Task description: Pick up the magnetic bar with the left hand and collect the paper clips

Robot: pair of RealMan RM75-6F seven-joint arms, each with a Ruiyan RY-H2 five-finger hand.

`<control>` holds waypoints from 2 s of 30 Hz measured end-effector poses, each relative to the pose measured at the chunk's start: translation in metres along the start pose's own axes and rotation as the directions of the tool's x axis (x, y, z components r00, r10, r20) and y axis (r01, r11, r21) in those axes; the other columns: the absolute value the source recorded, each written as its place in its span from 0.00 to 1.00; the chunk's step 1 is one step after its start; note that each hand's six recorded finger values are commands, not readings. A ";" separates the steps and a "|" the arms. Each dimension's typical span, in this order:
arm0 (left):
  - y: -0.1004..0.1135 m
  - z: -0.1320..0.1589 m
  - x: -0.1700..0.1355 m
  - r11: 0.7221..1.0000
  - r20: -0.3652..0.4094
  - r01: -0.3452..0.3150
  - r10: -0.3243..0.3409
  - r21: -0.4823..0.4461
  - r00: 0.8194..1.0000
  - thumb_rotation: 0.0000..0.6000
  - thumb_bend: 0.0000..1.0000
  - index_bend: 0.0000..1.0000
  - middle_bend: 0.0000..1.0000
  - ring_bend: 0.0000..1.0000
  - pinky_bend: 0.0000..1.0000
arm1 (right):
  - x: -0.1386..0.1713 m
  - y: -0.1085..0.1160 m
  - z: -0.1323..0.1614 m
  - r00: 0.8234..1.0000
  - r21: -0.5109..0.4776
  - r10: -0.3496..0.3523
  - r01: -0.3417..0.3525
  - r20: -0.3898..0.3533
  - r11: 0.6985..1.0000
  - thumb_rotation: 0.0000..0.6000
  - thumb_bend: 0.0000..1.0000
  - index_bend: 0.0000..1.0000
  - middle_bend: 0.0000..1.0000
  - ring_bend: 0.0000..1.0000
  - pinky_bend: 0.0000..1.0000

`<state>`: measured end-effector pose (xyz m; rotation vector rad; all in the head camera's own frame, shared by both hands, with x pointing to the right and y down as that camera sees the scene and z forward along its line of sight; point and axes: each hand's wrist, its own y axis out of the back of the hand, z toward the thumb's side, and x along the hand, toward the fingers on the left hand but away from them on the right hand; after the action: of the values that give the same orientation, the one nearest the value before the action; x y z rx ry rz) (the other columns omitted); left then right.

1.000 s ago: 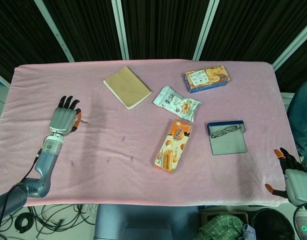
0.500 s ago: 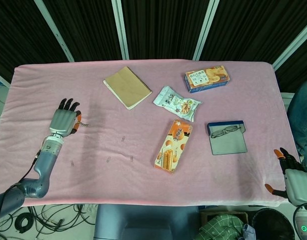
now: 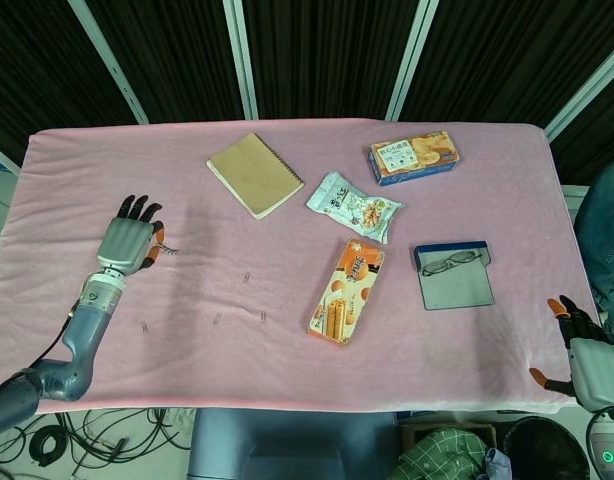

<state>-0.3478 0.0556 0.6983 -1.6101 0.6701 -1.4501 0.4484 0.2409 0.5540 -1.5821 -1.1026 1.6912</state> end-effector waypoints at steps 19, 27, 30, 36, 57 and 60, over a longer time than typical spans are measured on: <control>0.015 -0.012 -0.064 0.995 0.018 0.064 -0.063 -0.078 0.998 1.00 0.43 0.56 0.15 0.00 0.00 | 0.000 0.000 0.000 1.000 0.003 0.001 -0.001 0.003 1.000 1.00 0.08 0.00 0.00 0.07 0.18; 0.004 -0.011 -0.091 0.988 0.037 0.131 -0.128 -0.082 0.991 1.00 0.43 0.56 0.15 0.00 0.00 | 0.000 0.000 0.000 1.000 0.003 0.000 0.000 0.003 1.000 1.00 0.08 0.00 0.00 0.07 0.18; 0.001 -0.008 -0.097 0.986 0.048 0.147 -0.144 -0.082 0.988 1.00 0.43 0.56 0.15 0.00 0.00 | 0.000 0.000 0.000 1.000 0.003 0.000 0.000 0.002 1.000 1.00 0.08 0.00 0.00 0.07 0.18; -0.007 -0.006 -0.105 0.985 0.062 0.163 -0.160 -0.056 0.985 1.00 0.43 0.56 0.15 0.00 0.00 | 0.000 0.000 0.000 1.000 0.002 -0.001 0.001 0.003 1.000 1.00 0.08 0.00 0.00 0.07 0.18; -0.019 -0.003 -0.132 0.985 0.086 0.172 -0.169 -0.032 0.982 1.00 0.43 0.56 0.15 0.00 0.00 | 0.001 0.000 0.001 1.000 0.003 -0.001 0.001 -0.001 1.000 1.00 0.08 0.00 0.00 0.07 0.18; -0.020 -0.006 -0.136 0.985 0.083 0.170 -0.168 -0.022 0.982 1.00 0.43 0.56 0.15 0.00 0.00 | 0.001 0.000 0.000 1.000 0.003 -0.002 0.002 0.001 1.000 1.00 0.08 0.00 0.00 0.07 0.18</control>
<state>-0.3811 0.1773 0.6445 -1.7741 0.5199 -1.4925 0.4481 0.2412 0.5535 -1.5781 -1.1018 1.6921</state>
